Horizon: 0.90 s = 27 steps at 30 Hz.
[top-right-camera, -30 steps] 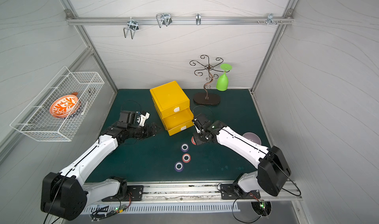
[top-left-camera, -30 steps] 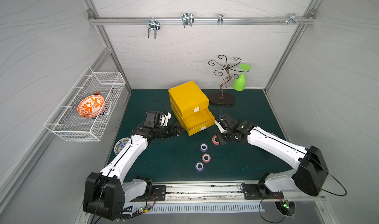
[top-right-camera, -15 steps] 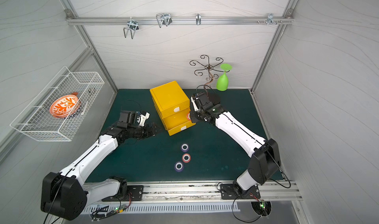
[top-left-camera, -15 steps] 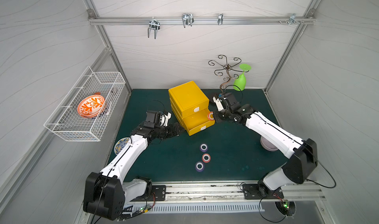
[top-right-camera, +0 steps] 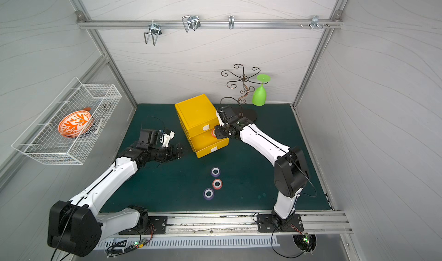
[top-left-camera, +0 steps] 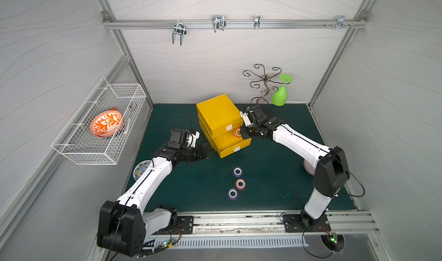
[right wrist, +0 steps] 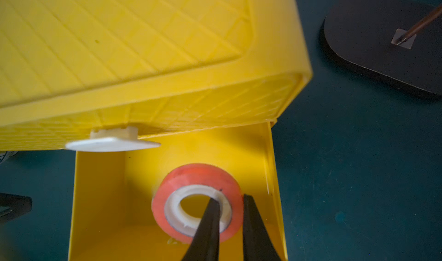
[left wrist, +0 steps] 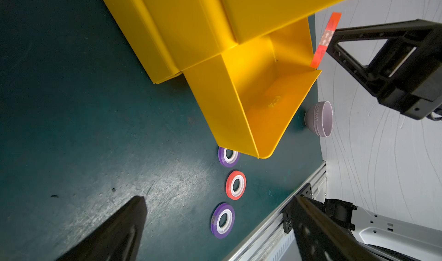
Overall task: Place the transparent tape into the drawer according to color
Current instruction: Place the tape in the drawer.
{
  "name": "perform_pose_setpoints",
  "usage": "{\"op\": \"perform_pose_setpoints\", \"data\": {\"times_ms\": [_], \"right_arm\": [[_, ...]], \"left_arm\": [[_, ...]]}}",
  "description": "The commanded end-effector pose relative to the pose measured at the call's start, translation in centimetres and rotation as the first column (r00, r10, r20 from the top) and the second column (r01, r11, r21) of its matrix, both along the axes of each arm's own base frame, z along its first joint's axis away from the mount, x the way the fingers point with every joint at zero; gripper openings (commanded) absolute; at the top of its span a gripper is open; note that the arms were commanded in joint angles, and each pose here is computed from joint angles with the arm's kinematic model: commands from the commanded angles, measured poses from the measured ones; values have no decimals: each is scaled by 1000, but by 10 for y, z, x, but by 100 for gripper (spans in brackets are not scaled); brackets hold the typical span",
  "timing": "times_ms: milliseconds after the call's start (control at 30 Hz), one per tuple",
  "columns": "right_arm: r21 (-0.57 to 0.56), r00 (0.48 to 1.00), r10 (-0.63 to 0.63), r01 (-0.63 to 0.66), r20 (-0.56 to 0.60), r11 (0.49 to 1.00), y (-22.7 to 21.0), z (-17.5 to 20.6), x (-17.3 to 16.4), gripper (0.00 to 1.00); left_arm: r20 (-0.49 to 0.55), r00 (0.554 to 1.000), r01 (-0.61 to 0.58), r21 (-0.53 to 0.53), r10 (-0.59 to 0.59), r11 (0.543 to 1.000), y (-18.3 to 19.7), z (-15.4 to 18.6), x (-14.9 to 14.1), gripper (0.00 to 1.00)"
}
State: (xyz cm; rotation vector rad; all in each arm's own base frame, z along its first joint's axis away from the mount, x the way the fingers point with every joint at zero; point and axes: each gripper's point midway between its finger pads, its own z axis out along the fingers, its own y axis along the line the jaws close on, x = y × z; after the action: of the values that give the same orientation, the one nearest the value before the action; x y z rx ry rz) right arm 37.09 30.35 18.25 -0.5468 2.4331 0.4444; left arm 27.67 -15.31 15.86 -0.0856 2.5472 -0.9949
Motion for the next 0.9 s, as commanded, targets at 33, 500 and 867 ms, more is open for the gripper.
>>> {"op": "perform_pose_setpoints", "data": {"times_ms": [33,500,867], "right_arm": [[17,1000,30,-30,6,999,10,2,0,31],[-6,995,101,-101,10,995,13,14,-33,43],[37,989,141,-140,-53,990,-1,19,-93,62]], "left_arm": [[26,1000,7,1,-7,1000,1,6,2,99],[32,999,-1,8,1,1000,2,6,4,99],[35,999,-10,16,9,1000,4,6,5,99]]}}
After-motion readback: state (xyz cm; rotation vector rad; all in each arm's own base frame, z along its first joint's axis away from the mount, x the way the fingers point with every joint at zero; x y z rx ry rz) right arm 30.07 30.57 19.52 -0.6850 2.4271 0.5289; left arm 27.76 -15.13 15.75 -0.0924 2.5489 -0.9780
